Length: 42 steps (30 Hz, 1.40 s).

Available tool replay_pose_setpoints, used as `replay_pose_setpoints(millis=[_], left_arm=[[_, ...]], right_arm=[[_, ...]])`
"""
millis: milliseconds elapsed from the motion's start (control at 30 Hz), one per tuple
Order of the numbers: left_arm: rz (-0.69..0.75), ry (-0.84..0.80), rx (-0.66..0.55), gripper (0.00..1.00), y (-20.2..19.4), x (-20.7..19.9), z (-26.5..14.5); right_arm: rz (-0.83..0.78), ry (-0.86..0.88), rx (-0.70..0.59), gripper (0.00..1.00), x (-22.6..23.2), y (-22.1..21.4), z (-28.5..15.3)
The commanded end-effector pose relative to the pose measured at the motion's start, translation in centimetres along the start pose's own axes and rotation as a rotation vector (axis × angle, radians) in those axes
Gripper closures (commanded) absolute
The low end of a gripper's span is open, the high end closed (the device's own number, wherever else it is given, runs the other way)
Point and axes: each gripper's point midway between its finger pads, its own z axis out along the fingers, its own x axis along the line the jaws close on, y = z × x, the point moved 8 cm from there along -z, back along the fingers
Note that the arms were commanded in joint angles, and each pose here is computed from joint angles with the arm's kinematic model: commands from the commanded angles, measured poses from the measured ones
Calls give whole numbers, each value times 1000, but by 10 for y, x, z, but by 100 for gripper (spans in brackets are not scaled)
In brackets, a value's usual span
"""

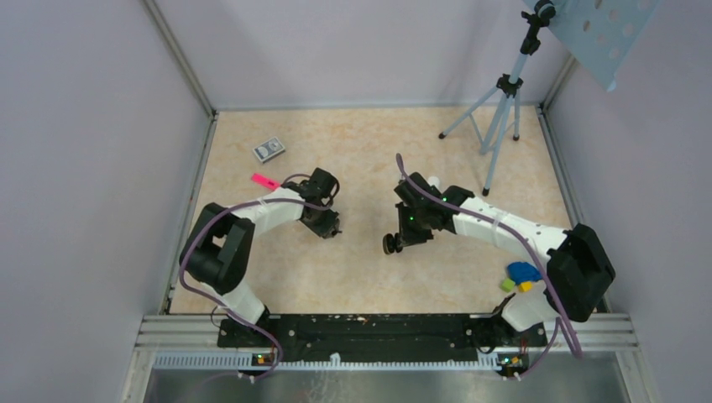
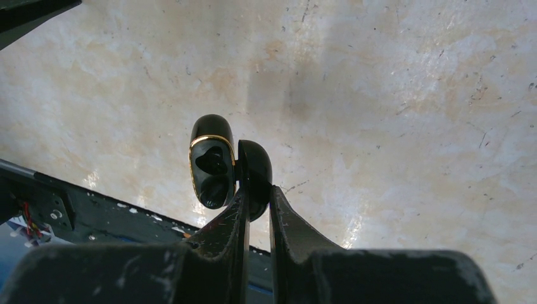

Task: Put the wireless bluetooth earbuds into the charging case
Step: Pick up the left earbud from the center of the board, then insert the left earbud into the left side groove of the charging case.

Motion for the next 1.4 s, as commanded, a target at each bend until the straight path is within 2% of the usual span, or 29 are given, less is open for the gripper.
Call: replay_pose_setpoints(millis=[0,233,500,633,967,1233,1367], left_arm=[[23,-2,-32,73,6,-6,2],[46,-4,-19,86,5,-6,3],[236,-125,-19,100,3,-13,-4],[440,-359,-2,100,-2,-24,-18],[827,-793,-147,100,-5,-30,-77],[1020,-937,-218,100,-15,-37,-101],[1057,-1014,-231,100,-24,-40,-113]], right_arm=[[0,22,-38,99,2,-1,-11],[9,38,-27,99,2,-6,-11],[6,44,-34,99,3,-4,-10],[9,49,-38,99,4,-3,-8],[6,40,-29,99,4,-2,-6],[5,34,-38,99,7,2,-6],[11,19,-53,100,7,5,-7]])
